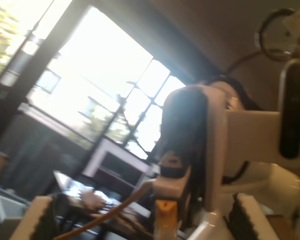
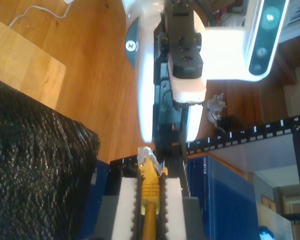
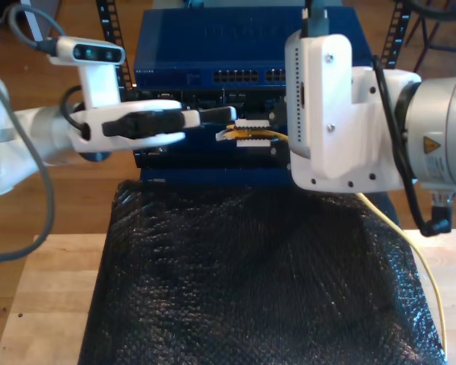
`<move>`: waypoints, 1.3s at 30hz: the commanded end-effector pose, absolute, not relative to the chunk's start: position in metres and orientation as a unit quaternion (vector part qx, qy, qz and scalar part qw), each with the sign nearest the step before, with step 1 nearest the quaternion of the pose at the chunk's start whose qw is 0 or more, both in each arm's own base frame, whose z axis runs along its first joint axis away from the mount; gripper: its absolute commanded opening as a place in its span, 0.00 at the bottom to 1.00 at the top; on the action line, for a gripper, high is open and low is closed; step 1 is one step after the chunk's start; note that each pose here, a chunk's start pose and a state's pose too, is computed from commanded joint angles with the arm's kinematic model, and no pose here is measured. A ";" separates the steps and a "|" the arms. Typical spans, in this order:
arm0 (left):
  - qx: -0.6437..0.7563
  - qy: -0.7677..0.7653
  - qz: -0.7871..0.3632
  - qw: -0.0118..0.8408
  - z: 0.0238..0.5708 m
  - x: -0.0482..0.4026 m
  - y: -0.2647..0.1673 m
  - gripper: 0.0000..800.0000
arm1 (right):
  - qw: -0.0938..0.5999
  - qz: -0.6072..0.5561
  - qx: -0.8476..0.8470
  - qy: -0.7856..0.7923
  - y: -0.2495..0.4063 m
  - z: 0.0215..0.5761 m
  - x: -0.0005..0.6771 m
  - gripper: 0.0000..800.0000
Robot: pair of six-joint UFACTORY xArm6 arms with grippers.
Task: Grab the cable and plug it in
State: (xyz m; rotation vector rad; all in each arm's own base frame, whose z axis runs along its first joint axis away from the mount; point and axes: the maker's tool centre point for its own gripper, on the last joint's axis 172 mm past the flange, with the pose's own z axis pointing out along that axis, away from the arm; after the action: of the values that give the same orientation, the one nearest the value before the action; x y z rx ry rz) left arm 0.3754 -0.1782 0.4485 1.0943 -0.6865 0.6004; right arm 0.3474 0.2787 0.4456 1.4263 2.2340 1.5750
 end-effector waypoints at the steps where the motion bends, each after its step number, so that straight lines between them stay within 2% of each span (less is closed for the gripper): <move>1: 0.508 -0.317 0.283 0.749 0.449 0.380 -0.174 1.00 | 0.031 0.509 0.466 0.723 0.277 0.444 0.350 0.00; 8: 0.585 -0.345 0.301 0.670 0.423 0.398 -0.156 1.00 | 0.023 0.492 0.501 0.712 0.271 0.427 0.370 0.00; 17: 0.629 -0.356 0.318 0.614 0.400 0.410 -0.133 1.00 | 0.029 0.479 0.524 0.704 0.259 0.416 0.391 0.00; 39: 0.738 -0.447 0.244 0.443 0.326 0.391 -0.088 1.00 | 0.029 0.424 0.582 0.693 0.239 0.369 0.424 0.00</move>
State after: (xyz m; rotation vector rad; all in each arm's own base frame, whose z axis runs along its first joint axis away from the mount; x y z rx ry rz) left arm 0.3906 -0.0876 0.3263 1.8298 -1.1082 0.6049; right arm 0.4240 0.2387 0.3694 1.7950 2.1394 1.3089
